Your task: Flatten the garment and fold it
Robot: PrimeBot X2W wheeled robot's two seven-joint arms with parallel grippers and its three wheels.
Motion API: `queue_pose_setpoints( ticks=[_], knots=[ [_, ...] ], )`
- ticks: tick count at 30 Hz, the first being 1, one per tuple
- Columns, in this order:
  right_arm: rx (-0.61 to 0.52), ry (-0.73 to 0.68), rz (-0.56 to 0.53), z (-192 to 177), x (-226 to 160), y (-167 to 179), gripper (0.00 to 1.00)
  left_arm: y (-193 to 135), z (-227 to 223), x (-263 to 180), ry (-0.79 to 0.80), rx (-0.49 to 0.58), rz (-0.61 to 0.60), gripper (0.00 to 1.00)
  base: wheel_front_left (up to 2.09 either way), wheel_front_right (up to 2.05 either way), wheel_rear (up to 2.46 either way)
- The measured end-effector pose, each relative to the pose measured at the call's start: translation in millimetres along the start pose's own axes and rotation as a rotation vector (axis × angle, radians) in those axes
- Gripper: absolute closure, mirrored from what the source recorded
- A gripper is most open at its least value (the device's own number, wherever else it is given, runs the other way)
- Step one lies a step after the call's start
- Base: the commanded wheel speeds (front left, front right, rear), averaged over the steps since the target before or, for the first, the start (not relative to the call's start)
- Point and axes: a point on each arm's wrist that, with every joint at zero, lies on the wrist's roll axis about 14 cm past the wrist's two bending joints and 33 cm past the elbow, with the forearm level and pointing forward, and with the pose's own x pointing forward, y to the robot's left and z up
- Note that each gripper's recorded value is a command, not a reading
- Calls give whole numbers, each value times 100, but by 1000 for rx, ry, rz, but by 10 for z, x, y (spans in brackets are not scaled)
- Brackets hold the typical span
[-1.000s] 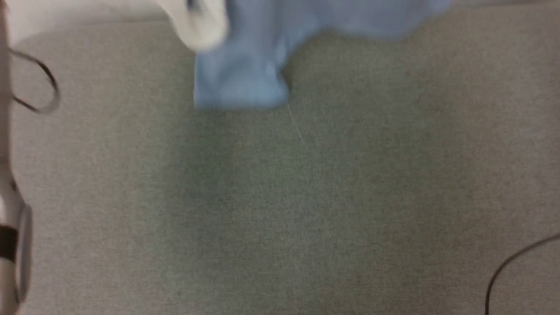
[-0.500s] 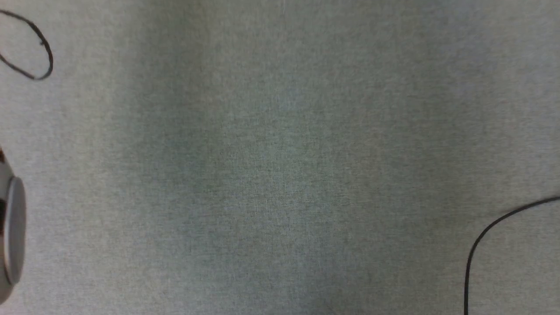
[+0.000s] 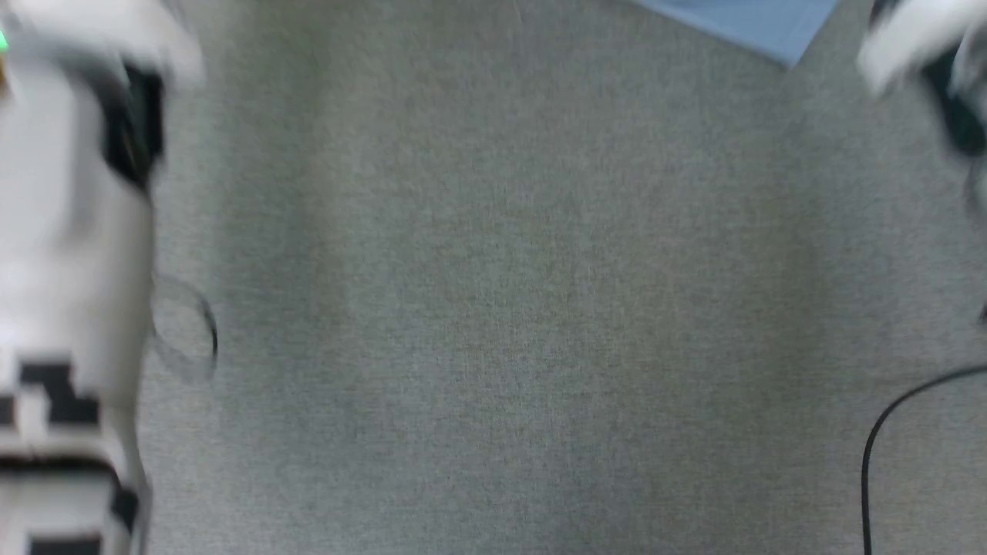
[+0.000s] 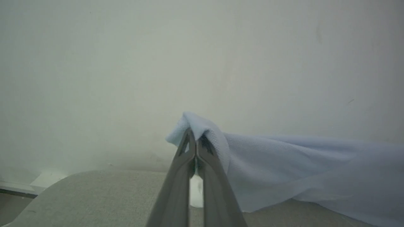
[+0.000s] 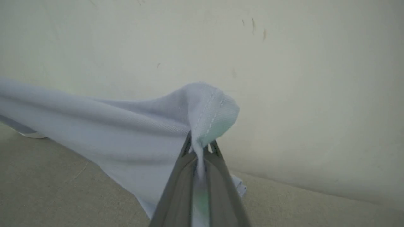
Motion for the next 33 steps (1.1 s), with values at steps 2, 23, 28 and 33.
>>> queue_pose_setpoints(
  ticks=[2, 23, 28, 33],
  knots=[
    [25, 27, 13, -139, -207, 72, 100, 77, -154, -251, 40, 1, 8, 100, 0, 0, 0],
    [147, 145, -40, -527, -2408, 341, 100, 477, -215, -2918, 264, -40, 170, 100, 0, 0, 0],
    [201, 186, -117, -608, -2833, 435, 100, 502, -264, -3312, 333, -63, 210, 100, 0, 0, 0],
    [237, 236, -155, -625, -3021, 542, 100, 535, -271, -3467, 358, -82, 239, 100, 0, 0, 0]
  ],
)
